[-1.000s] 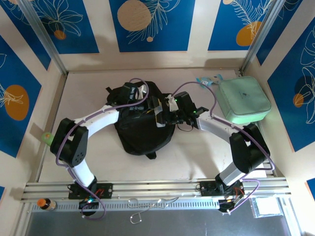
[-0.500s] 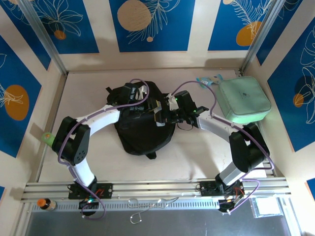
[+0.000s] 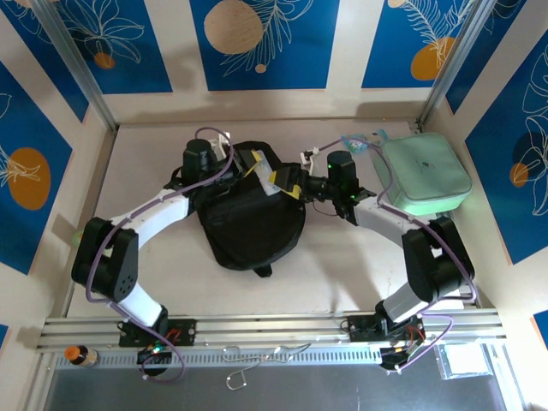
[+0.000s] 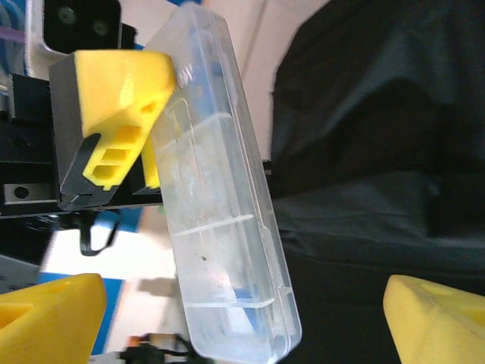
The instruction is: Pack the student bag
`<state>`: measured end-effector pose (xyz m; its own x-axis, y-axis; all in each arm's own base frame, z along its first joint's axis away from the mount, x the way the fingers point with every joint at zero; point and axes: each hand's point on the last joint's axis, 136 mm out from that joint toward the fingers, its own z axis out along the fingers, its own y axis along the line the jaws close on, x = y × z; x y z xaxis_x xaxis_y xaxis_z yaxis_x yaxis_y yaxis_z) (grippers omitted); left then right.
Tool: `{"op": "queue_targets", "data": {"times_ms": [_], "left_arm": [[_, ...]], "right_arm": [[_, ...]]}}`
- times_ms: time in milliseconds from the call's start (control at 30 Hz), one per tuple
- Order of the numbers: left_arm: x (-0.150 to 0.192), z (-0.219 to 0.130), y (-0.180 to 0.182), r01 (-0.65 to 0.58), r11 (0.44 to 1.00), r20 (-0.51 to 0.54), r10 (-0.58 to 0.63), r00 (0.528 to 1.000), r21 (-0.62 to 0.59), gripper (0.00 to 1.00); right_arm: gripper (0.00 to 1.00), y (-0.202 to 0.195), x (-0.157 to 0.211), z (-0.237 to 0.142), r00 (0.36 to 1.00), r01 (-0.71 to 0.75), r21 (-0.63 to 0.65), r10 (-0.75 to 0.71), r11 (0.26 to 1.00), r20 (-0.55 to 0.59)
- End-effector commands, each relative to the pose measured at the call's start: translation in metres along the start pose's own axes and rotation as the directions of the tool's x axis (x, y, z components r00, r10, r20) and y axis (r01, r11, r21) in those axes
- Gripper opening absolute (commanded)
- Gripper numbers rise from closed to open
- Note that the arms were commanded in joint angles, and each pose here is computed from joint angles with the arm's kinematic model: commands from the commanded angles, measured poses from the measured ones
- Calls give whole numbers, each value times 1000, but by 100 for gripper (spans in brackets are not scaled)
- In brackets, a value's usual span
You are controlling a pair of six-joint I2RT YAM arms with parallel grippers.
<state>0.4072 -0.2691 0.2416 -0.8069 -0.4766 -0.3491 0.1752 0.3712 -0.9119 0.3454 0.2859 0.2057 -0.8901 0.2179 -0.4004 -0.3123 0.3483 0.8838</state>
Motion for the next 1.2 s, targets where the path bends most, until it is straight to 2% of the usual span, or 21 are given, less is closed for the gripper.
{"op": "queue_targets", "data": {"times_ms": [0,200,467,600,767,933,1167], "left_arm": [[-17,-10,-37,22,986,66,-33,997,167,17],[-19,-6,-30,56,983,73,-69,995,172,17],[-21,-8,-16,85,985,82,-98,992,151,21],[-21,-7,-12,90,987,83,-102,991,136,24],[-19,-6,-5,96,988,82,-106,991,119,25],[-21,-4,-7,101,984,90,-115,989,146,22],[-24,-3,-9,107,981,96,-123,988,162,20]], "right_arm": [[92,25,-7,6,997,-80,-147,75,986,-35],[72,39,-22,8,996,-88,-211,87,974,-17],[45,42,-26,0,995,-103,-224,101,969,-21],[36,45,-24,-1,995,-94,-220,90,971,-31],[37,45,-20,0,995,-101,-216,93,971,-49],[43,48,-16,5,993,-108,-227,92,968,-80],[46,47,-18,10,991,-122,-231,106,965,-82]]}}
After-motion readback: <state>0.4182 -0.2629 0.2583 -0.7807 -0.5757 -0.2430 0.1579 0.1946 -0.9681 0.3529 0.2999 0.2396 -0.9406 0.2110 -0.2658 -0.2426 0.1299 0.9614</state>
